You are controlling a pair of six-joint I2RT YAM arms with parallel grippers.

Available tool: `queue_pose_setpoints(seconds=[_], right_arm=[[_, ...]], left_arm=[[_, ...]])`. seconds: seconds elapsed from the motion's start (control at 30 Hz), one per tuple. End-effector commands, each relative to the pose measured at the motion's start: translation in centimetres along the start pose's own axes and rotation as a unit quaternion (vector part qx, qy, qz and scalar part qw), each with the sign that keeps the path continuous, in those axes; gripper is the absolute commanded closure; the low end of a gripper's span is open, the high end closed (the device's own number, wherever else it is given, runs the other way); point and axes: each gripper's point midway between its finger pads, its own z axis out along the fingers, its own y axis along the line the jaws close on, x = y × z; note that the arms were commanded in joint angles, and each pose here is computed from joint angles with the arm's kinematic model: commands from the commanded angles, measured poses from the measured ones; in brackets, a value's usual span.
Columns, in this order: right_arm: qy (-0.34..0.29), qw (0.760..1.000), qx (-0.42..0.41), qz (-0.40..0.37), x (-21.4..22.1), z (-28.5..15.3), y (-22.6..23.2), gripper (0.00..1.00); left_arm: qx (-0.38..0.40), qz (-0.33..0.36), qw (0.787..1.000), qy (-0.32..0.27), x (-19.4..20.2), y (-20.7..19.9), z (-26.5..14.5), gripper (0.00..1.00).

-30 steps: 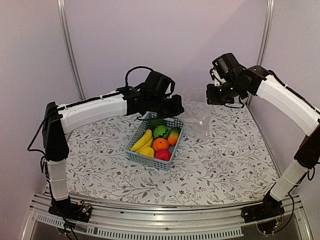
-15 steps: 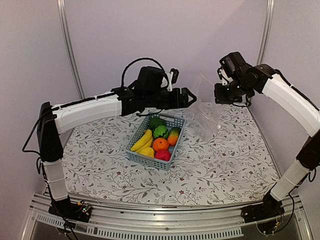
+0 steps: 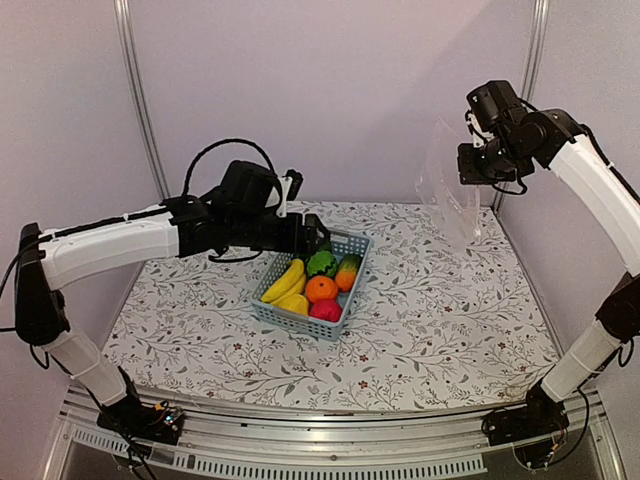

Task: Place the food in the zip-top bag and seal the zipper
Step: Pick up the fake fruit from the bin.

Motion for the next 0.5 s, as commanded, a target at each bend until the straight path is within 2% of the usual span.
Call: queue_pose_setpoints(seconds=[0.0, 0.2, 0.33, 0.47], right_arm=[[0.012, 1.000, -0.001, -0.024, 1.1, 0.9, 0.0, 1.00], [0.096, 0.985, -0.129, -0.066, 7.7, 5.8, 6.0, 1.00], [0.146, 0.972, -0.168, -0.071, 11.2, 7.5, 7.9, 1.00], [0.161, 0.965, -0.195, -0.069, 12.3, 7.8, 8.9, 1.00]], left_arm=[[-0.084, -0.020, 0.991, 0.100, 5.9, 4.9, 0.5, 0.15], [-0.133, -0.038, 0.973, 0.183, 8.7, 8.5, 1.3, 0.18], [-0.118, -0.021, 0.970, 0.210, 8.3, 10.0, 2.2, 0.26], [-0.110, 0.000, 0.968, 0.225, 8.1, 10.9, 3.6, 0.33]])
